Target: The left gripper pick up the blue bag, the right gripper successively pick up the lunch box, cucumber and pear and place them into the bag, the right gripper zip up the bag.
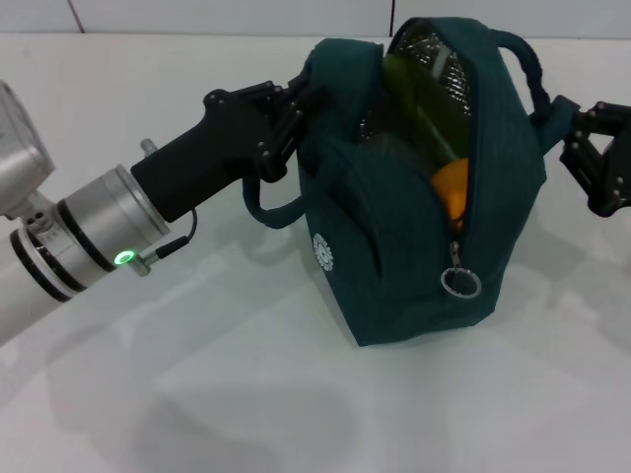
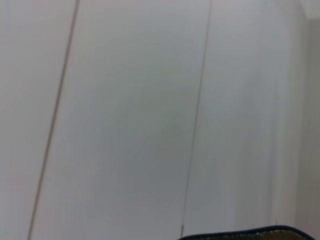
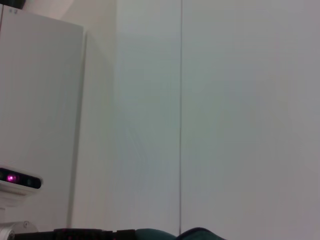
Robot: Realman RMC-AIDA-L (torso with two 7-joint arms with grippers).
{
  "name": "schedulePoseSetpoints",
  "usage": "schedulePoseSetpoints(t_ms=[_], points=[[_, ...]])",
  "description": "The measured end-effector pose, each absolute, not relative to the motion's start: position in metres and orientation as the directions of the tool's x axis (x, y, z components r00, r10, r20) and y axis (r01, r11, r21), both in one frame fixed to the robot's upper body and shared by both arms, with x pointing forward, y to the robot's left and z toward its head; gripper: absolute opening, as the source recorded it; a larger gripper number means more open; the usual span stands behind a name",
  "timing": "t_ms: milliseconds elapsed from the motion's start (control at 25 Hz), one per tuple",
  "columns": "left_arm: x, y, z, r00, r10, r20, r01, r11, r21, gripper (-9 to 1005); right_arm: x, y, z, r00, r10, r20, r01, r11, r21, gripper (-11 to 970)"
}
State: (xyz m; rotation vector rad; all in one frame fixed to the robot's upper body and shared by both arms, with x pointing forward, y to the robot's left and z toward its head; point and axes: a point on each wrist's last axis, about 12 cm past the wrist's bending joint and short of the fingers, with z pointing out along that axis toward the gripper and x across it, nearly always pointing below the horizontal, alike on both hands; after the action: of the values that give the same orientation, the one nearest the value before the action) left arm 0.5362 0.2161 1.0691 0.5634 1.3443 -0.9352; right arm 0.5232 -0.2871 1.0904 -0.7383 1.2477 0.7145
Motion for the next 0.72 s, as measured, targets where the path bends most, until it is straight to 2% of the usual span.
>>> schedulePoseSetpoints(t_ms=[200, 520, 720], points=[[0.533, 0.219, 1.068, -0.013, -0.235, -0.972, 0.825, 0.546, -0.143, 116, 0.525, -0.283, 1.090, 0.173, 0.072, -0.982, -0.817, 0.567, -0.103, 68], [0.530, 0.218, 1.066, 0.001, -0.228, -0.974, 0.828, 0.546, -0.127, 287, 0.524, -0.281, 1.085, 0.149, 0.092, -0.985, -0.813, 0.579, -0.069, 67], [0.523, 0.217, 1.067, 0.025, -0.245, -0.969, 0.842, 0.528, -0.112, 489, 0.523, -0.278, 1.084, 0.144, 0.101, -0.984, -0.812, 0.580, -0.060, 72]])
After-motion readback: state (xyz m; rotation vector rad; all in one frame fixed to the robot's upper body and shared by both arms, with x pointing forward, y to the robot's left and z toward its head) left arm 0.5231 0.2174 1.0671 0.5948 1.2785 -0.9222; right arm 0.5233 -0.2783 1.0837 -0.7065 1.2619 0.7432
